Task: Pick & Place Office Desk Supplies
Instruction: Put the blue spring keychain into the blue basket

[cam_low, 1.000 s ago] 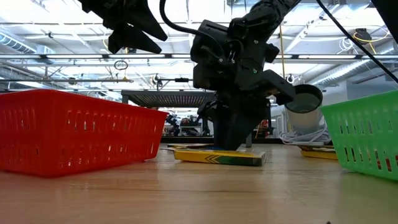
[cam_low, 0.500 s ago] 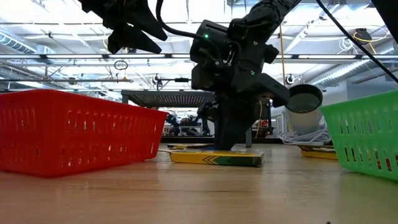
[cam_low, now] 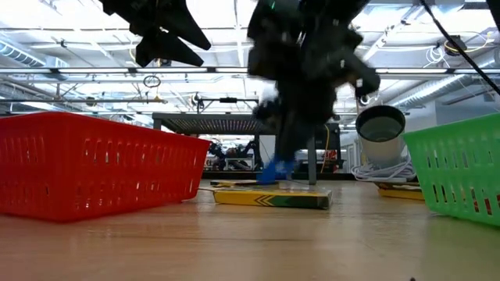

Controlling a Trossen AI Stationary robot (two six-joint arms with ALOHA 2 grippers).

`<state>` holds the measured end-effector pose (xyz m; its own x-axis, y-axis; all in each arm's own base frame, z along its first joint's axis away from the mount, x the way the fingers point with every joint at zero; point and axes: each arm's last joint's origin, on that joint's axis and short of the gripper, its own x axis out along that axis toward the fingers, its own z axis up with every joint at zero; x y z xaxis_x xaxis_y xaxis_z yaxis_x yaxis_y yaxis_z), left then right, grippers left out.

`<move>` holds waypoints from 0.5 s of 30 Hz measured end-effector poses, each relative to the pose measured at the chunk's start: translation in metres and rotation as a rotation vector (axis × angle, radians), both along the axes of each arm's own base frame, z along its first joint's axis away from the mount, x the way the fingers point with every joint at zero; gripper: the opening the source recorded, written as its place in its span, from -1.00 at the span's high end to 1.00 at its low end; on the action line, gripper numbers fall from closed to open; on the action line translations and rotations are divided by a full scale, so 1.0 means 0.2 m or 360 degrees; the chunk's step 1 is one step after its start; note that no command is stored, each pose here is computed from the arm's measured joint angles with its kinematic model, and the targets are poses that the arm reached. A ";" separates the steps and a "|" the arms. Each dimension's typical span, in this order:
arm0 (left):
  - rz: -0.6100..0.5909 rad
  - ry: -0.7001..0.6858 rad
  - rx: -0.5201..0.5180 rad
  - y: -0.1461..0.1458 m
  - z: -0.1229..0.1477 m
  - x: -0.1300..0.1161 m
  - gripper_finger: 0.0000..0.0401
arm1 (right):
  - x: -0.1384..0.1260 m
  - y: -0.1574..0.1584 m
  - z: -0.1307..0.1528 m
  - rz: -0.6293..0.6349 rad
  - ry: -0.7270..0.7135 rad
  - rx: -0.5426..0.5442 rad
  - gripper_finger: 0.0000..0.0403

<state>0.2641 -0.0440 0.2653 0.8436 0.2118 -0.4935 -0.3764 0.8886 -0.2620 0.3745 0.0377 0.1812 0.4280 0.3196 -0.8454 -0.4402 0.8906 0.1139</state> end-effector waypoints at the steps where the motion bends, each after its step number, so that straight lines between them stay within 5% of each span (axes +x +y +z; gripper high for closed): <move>1: -0.0008 -0.0009 0.0008 0.00 0.00 0.00 0.06 | -0.01 0.01 0.03 -0.0001 -0.0027 0.0008 0.98; 15: -0.0264 -0.0089 0.0087 -0.02 0.04 0.02 0.06 | -0.08 0.14 0.41 0.0049 -0.0545 0.0130 0.98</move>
